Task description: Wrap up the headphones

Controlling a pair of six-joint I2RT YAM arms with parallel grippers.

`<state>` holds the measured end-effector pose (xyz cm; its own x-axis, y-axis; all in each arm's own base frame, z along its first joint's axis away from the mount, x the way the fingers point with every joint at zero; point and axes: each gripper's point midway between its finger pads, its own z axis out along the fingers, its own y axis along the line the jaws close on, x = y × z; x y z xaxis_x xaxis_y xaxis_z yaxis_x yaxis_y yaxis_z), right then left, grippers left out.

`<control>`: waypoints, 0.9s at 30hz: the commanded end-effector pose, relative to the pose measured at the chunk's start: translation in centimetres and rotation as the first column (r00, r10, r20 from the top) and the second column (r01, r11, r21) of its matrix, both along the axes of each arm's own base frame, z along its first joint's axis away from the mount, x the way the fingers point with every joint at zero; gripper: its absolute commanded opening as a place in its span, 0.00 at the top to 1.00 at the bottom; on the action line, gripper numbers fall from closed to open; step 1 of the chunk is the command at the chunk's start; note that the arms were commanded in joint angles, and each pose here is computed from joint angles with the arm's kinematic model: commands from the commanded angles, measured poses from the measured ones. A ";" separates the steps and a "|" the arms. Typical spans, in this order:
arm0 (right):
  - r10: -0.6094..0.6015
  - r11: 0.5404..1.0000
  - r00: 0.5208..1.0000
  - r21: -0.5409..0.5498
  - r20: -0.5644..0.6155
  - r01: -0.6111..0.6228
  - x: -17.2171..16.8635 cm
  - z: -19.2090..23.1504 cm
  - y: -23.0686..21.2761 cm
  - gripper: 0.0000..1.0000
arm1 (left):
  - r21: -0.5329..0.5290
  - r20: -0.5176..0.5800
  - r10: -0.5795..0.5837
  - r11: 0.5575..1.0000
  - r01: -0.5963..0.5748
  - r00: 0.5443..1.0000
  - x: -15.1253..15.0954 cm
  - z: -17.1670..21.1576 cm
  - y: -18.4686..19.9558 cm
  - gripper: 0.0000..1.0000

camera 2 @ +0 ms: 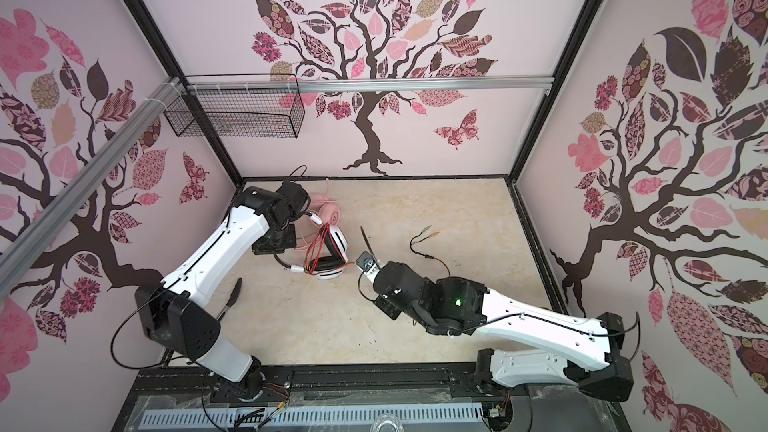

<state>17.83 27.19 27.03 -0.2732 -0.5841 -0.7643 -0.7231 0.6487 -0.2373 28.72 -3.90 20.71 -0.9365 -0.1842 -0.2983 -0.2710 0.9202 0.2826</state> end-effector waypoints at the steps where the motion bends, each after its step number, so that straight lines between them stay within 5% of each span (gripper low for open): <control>1: 0.048 0.998 0.998 0.031 0.049 -0.049 0.6 2.6 1.1 1.00 | -0.115 0.077 -0.047 0.992 0.056 0.996 -0.5 0.1 -1.5 1.00; 17: 0.046 0.986 0.999 0.161 -0.024 -0.042 10.0 3.0 4.8 1.00 | -0.315 0.121 -0.192 0.923 0.221 0.974 -5.4 0.8 -4.8 1.00; 27: 0.092 0.961 0.988 0.271 -0.127 -0.055 13.7 0.4 5.9 1.00 | -0.421 0.204 -0.351 0.811 0.406 0.914 -7.8 2.9 -9.4 1.00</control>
